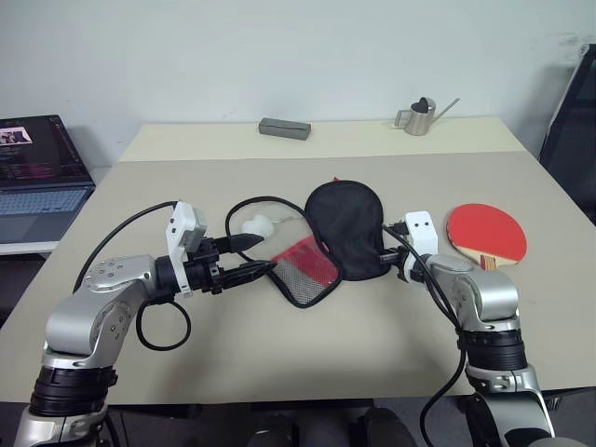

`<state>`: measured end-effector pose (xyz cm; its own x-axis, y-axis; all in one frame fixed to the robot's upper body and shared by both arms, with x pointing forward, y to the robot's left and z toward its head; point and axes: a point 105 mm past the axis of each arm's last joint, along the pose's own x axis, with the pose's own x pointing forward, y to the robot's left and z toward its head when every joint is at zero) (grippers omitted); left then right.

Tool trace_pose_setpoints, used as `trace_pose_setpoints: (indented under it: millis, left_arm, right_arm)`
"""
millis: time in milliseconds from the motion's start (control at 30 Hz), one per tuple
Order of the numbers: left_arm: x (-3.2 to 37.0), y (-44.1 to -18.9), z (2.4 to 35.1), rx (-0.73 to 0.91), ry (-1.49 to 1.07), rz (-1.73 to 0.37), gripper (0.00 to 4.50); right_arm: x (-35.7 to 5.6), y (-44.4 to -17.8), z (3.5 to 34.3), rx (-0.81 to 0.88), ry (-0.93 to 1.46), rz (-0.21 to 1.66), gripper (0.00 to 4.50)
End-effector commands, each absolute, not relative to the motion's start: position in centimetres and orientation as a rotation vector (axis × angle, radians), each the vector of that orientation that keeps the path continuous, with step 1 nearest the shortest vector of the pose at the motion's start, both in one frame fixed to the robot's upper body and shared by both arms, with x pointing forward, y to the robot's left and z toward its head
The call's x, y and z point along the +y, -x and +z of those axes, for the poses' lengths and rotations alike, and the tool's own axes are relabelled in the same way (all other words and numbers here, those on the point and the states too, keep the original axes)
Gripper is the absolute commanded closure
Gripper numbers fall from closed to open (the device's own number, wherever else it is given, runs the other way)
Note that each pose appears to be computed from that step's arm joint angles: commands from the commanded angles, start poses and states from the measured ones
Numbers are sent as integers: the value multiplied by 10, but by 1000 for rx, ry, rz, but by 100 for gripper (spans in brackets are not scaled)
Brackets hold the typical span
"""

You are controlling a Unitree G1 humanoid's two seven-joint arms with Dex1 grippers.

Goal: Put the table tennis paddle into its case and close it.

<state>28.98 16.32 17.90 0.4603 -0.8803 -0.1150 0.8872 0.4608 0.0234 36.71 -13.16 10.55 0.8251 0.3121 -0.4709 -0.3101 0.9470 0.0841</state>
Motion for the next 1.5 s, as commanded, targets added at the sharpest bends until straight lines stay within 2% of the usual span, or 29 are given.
trace_pose_setpoints:
  millis: [33,100,200,533,700,833,900,933,1100,1233,1500]
  left_arm:
    - [161,-288,190,50,-126,-1105,113]
    - [161,-288,190,50,-128,-1105,113]
    - [160,-288,189,50,-128,-1106,113]
    - [157,-289,187,49,-123,-1112,113]
    - [150,-287,185,43,-106,-1126,113]
    - [138,-285,182,30,-100,-1151,113]
    - [135,-285,181,32,-116,-1164,113]
    - [134,-285,181,33,-128,-1174,113]
    - [117,-297,186,-3,-252,-1221,113]
    - [99,-303,188,-31,-378,-1270,113]
    - [72,-304,204,-108,-377,-1403,113]
  right_arm:
    - [-119,-366,121,453,-21,378,447]
    - [-116,-365,121,455,-34,381,447]
    - [-119,-366,122,442,-30,358,378]
    - [-144,-368,138,370,22,299,33]
    - [-158,-367,171,254,-9,321,33]
    - [-189,-367,196,158,28,243,33]
    - [-199,-366,195,159,20,205,33]
    - [-206,-364,193,163,23,175,16]
    - [-241,-348,167,206,50,-29,16]
    - [-244,-332,154,205,13,-77,16]
    - [-267,-302,132,238,20,-231,16]
